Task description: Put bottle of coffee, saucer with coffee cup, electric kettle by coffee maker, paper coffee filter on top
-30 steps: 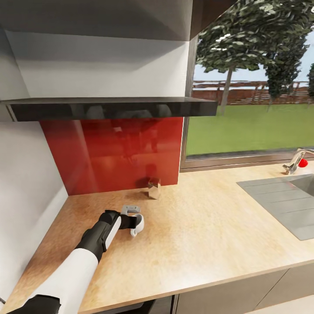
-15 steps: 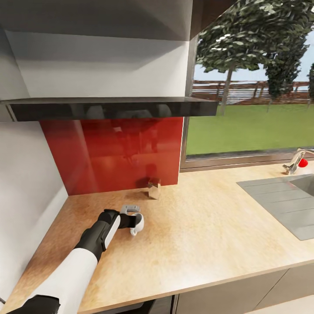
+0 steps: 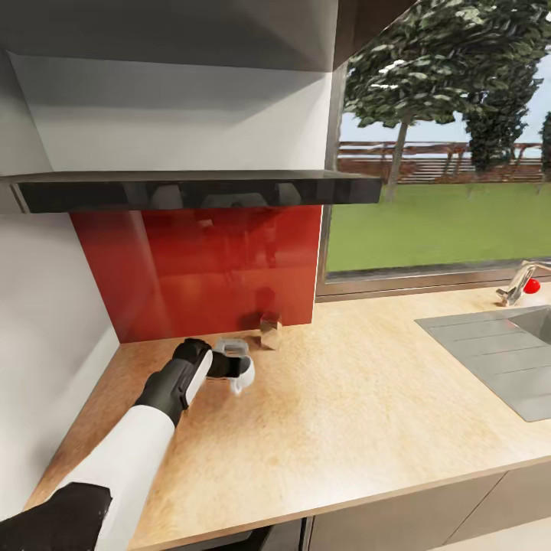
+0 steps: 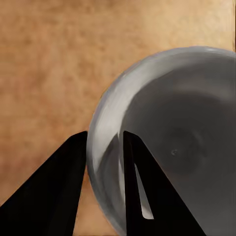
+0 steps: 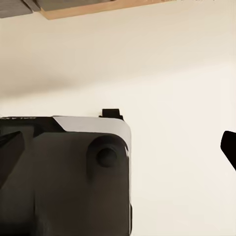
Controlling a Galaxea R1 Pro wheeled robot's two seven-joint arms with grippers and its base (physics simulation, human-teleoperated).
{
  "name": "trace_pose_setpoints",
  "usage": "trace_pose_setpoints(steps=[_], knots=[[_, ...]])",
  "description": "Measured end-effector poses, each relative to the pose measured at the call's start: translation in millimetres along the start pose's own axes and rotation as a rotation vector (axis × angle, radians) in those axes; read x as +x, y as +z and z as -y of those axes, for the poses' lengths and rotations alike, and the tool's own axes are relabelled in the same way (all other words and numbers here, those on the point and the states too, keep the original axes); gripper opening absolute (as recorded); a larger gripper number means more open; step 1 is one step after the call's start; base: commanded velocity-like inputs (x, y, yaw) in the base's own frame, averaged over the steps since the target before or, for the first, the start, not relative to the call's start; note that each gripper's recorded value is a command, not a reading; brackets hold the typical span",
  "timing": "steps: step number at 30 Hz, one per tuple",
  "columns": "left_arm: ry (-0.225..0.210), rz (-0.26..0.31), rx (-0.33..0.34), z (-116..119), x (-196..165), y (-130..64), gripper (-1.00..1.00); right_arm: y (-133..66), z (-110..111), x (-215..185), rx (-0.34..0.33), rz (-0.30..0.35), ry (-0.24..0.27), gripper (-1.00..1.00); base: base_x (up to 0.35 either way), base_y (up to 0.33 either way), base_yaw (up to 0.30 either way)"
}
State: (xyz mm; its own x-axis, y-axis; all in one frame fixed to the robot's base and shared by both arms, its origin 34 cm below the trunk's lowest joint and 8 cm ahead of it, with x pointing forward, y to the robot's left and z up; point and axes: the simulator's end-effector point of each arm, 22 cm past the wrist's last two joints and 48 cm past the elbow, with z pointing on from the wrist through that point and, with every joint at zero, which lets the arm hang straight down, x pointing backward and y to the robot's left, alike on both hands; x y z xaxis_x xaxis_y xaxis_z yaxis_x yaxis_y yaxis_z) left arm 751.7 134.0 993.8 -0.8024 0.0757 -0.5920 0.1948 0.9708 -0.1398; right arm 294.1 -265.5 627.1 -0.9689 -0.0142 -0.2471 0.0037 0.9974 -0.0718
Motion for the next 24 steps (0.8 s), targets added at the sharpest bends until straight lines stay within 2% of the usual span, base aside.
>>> trace_pose_setpoints(steps=[3, 7, 11, 17, 24], knots=[[0.008, 0.013, -0.002, 1, -20, -9.4, -1.0, 0.0, -1, -1, -0.001, 0.003, 0.001, 1.0, 0.0, 0.0, 0.0], [0.013, 0.023, 0.0, 1, -29, -13.5, -1.0, 0.0, -1, -2, -0.001, 0.005, 0.003, 1.0, 0.0, 0.0, 0.0], [0.019, 0.03, 0.034, 8, -39, -18.7, -1.0, 0.1, 1, -2, 0.002, 0.006, 0.007, 1.0, 0.0, 0.0, 0.0], [0.023, 0.013, 0.073, 18, -41, -22.6, -1.0, 0.2, 3, -2, 0.006, 0.005, 0.009, 1.0, 0.0, 0.0, 0.0], [0.046, 0.016, 0.076, 23, -42, -23.5, -1.0, 0.2, 4, -1, 0.008, 0.005, 0.009, 1.0, 0.006, -0.011, 0.0]])
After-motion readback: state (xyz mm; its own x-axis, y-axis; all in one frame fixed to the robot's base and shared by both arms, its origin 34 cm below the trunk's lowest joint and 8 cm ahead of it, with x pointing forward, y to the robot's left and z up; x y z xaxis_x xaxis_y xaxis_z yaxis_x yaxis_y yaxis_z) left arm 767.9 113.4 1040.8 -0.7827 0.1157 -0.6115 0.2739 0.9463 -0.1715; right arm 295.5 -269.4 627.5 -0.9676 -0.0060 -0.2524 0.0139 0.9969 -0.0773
